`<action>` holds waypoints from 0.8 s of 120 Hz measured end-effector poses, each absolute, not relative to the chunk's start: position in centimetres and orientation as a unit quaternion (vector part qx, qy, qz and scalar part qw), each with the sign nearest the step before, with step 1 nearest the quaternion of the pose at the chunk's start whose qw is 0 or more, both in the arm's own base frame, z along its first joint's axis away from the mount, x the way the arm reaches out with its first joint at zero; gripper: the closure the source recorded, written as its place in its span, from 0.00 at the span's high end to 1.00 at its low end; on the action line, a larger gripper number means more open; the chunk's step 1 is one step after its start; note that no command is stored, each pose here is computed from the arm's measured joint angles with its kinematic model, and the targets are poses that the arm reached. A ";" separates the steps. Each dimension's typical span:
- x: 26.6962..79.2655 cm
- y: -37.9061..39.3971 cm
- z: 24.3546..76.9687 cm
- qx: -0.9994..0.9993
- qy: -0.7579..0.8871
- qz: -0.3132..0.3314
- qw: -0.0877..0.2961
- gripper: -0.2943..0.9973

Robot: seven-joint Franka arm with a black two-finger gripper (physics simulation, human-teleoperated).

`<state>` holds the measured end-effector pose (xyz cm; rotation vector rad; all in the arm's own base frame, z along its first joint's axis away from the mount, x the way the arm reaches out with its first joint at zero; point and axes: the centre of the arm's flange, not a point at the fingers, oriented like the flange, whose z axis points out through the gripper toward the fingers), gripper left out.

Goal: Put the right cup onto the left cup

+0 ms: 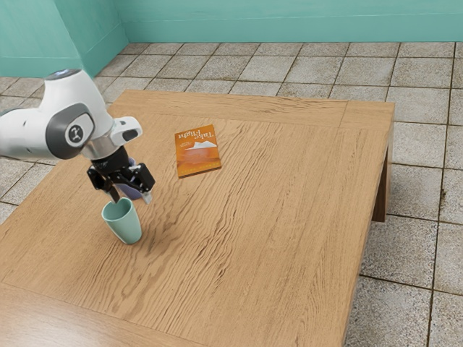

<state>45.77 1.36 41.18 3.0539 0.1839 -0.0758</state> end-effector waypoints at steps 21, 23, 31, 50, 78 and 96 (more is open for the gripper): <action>45.6 2.0 39.3 0.993 0.114 -0.020 0.038 0.76; 45.6 2.0 39.1 0.992 0.118 -0.019 0.037 0.76; 46.0 2.2 38.5 0.990 0.133 -0.015 0.034 0.76; 46.1 2.4 36.9 0.986 0.163 -0.014 0.029 0.74; 45.7 2.8 36.0 0.980 0.197 -0.010 0.029 0.50; 45.5 2.8 35.7 0.977 0.211 -0.010 0.030 0.31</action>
